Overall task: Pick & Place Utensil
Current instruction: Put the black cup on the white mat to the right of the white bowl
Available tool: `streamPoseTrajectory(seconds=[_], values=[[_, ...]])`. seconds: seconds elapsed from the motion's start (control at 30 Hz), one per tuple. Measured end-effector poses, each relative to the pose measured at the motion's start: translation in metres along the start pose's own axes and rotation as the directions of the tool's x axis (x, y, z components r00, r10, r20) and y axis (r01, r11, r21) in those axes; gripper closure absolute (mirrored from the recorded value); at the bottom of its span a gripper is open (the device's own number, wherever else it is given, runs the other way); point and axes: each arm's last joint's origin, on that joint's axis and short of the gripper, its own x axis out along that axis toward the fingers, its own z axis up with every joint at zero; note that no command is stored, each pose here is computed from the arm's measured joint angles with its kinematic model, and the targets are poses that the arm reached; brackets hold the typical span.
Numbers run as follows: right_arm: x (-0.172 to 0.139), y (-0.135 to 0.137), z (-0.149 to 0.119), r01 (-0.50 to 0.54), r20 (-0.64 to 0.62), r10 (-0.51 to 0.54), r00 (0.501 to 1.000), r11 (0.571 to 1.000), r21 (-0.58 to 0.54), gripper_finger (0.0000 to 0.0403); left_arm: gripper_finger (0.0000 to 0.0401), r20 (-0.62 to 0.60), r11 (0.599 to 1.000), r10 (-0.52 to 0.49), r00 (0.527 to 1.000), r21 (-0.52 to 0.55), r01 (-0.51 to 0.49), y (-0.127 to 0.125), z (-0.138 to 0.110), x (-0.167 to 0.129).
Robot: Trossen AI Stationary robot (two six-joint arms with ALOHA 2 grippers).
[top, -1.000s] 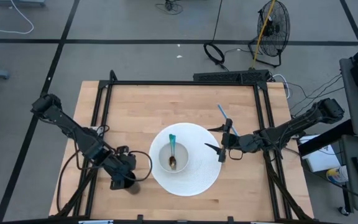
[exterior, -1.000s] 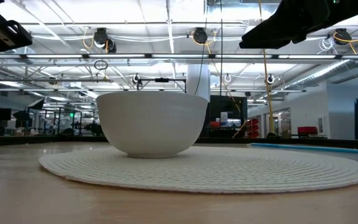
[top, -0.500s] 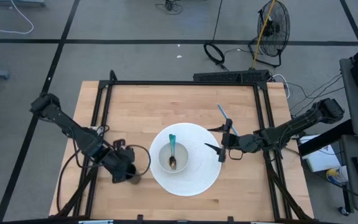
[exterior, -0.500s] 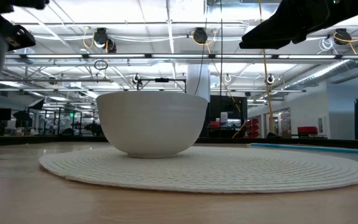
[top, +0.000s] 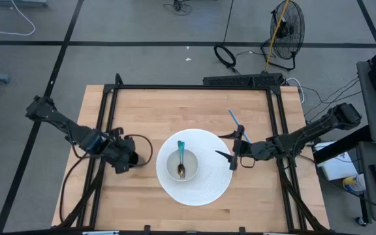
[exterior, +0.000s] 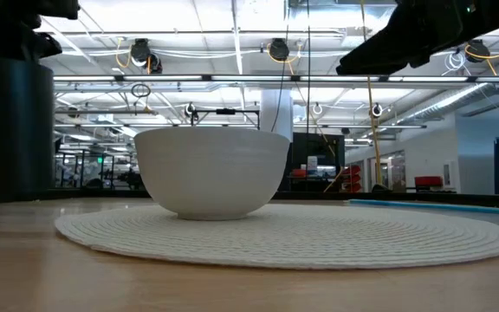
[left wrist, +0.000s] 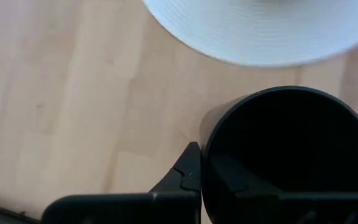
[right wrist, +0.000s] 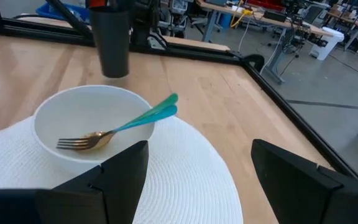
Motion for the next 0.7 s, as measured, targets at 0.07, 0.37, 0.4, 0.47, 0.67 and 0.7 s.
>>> streamPoseTrajectory(seconds=[0.07, 0.37, 0.4, 0.47, 0.67, 0.7], values=[[0.0, 0.0, -0.003, 0.0, -0.006, 0.0, 1.0, 1.0, 0.011, 0.0124, 0.0398, 0.01, 0.999, 0.034, 0.999, -0.02, -0.034, 0.008, 0.0, -0.002], [-0.001, 0.0, -0.014, 0.0, -0.006, 0.0, 1.0, 0.999, 0.036, 0.0124, 0.0399, 0.098, 0.983, 0.139, 0.985, -0.132, -0.126, 0.034, 0.006, -0.008], [-0.001, 0.0, -0.013, 0.0, 0.0, 0.0, 1.0, 0.999, 0.036, 0.0124, 0.0399, 0.11, 0.982, 0.143, 0.984, -0.144, -0.126, 0.037, 0.007, -0.009], [-0.001, 0.0, -0.013, 0.0, 0.006, 0.0, 1.0, 1.0, 0.031, 0.0124, 0.0399, 0.133, 0.979, 0.147, 0.98, -0.164, -0.125, 0.041, 0.01, -0.013], [-0.001, -0.001, -0.008, 0.0, 0.05, -0.001, 0.999, 1.0, 0.02, 0.0124, 0.0399, 0.266, 0.963, 0.22, 0.939, -0.21, -0.166, 0.055, 0.028, -0.045], [-0.001, -0.001, -0.007, 0.0, 0.055, -0.001, 0.998, 1.0, 0.022, 0.0124, 0.0399, 0.285, 0.962, 0.233, 0.93, -0.206, -0.178, 0.057, 0.031, -0.05]])
